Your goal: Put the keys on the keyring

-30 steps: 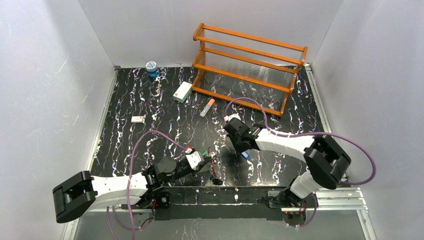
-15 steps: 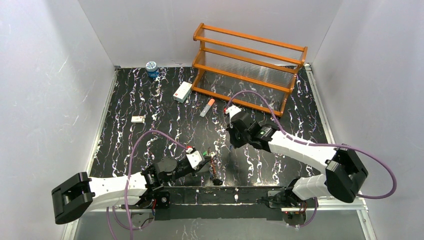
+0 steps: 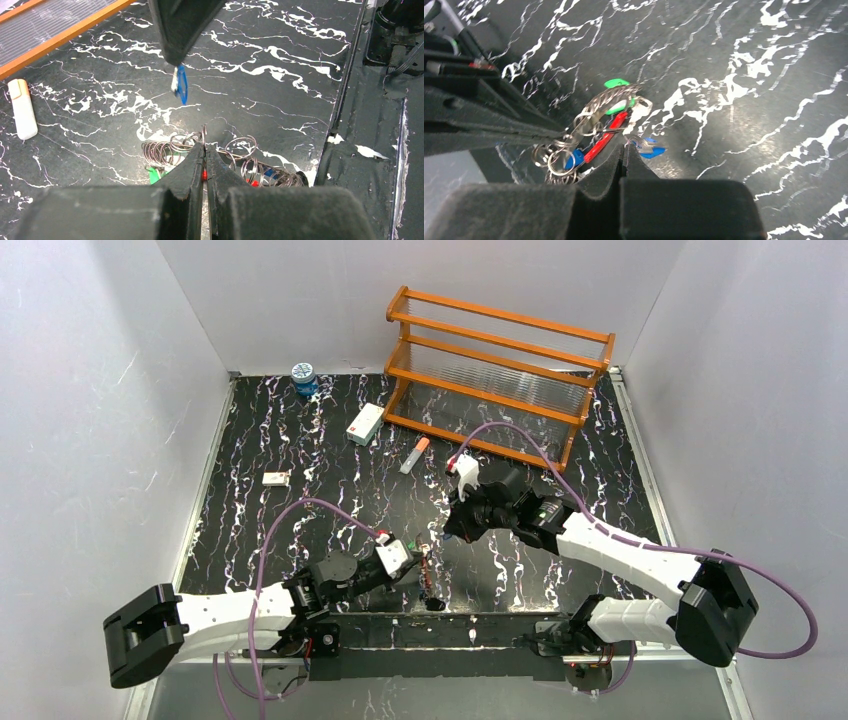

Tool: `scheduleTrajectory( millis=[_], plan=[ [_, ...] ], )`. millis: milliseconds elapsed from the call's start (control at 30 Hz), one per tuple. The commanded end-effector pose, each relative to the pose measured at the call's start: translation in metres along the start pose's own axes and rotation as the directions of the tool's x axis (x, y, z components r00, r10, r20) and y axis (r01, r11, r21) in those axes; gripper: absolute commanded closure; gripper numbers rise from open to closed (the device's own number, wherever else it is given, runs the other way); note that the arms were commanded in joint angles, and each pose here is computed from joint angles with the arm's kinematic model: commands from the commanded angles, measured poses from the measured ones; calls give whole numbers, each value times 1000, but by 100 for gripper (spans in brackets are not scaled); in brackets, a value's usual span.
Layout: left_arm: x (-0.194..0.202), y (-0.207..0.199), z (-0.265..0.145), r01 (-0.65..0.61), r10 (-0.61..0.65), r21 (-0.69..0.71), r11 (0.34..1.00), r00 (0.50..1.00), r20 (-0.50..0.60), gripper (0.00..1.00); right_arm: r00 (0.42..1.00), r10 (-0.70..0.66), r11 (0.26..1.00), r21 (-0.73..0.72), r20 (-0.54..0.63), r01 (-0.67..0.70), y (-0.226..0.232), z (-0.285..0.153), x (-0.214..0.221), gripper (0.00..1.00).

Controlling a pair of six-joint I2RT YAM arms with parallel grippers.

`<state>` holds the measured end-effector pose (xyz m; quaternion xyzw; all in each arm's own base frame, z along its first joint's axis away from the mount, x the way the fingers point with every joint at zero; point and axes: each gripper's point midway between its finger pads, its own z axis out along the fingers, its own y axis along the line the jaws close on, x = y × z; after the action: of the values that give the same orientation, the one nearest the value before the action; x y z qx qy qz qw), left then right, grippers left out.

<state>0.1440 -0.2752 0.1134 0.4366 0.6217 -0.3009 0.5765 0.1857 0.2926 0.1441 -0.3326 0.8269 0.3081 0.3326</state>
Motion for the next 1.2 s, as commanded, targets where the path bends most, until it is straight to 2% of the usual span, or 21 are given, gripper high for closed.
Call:
scheduleTrajectory(
  millis=[0,267,767,1167],
  plan=[
    [-27,5,6,-10,10,-17,1000,998,57,100,997,-75,983,-167,15,76,25,-3,2,99],
    [-25,3,8,-11,11,-3,1000,999,36,100,984,-180,935,-308,5,173,43,-9,17,99],
    [-27,1,11,-13,12,10,1000,999,36,100,970,-244,847,-485,7,216,69,-13,26,99],
    [-28,-2,13,-10,9,23,1000,999,34,100,974,-225,843,-496,30,210,73,-7,13,99]
  ],
)
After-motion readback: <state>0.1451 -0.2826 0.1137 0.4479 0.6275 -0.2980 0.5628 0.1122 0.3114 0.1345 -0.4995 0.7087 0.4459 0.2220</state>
